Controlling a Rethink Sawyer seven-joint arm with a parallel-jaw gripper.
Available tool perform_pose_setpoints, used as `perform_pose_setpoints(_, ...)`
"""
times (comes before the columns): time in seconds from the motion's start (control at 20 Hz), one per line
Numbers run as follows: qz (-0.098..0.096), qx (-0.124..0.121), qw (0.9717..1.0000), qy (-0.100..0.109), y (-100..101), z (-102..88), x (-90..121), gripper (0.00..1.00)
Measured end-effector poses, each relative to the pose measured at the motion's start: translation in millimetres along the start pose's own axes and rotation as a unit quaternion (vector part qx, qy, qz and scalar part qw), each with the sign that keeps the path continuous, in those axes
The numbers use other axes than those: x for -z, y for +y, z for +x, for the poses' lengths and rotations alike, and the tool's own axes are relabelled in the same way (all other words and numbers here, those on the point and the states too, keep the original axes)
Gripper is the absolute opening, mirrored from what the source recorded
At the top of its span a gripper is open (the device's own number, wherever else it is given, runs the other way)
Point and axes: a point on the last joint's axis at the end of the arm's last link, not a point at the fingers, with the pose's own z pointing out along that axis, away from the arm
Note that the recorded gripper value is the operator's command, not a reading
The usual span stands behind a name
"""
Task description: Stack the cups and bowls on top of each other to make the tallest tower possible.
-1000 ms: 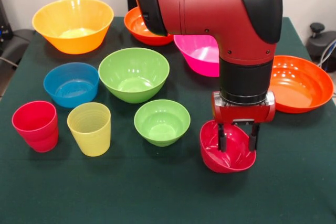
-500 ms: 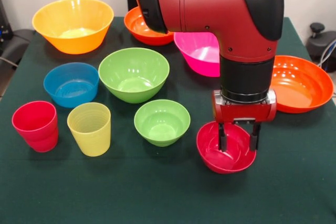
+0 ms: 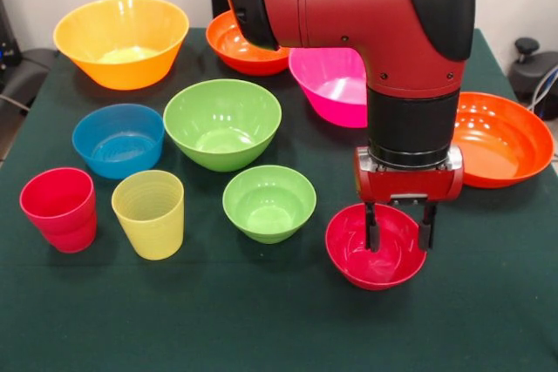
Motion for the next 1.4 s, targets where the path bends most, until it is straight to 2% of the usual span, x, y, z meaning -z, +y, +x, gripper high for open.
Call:
perform_pose_setpoints(0.55, -0.005, -0.009, 0.9999, -0.001, 2.5, -3.8, 0.7, 1.00)
perform_pose_setpoints(1.05, -0.009, -0.001, 0.9999, 0.008, 18.8, 7.4, -10.0, 1.00)
perform_pose_setpoints(1.4, -0.009, -0.001, 0.9999, 0.012, 20.4, 12.7, -15.5, 1.00)
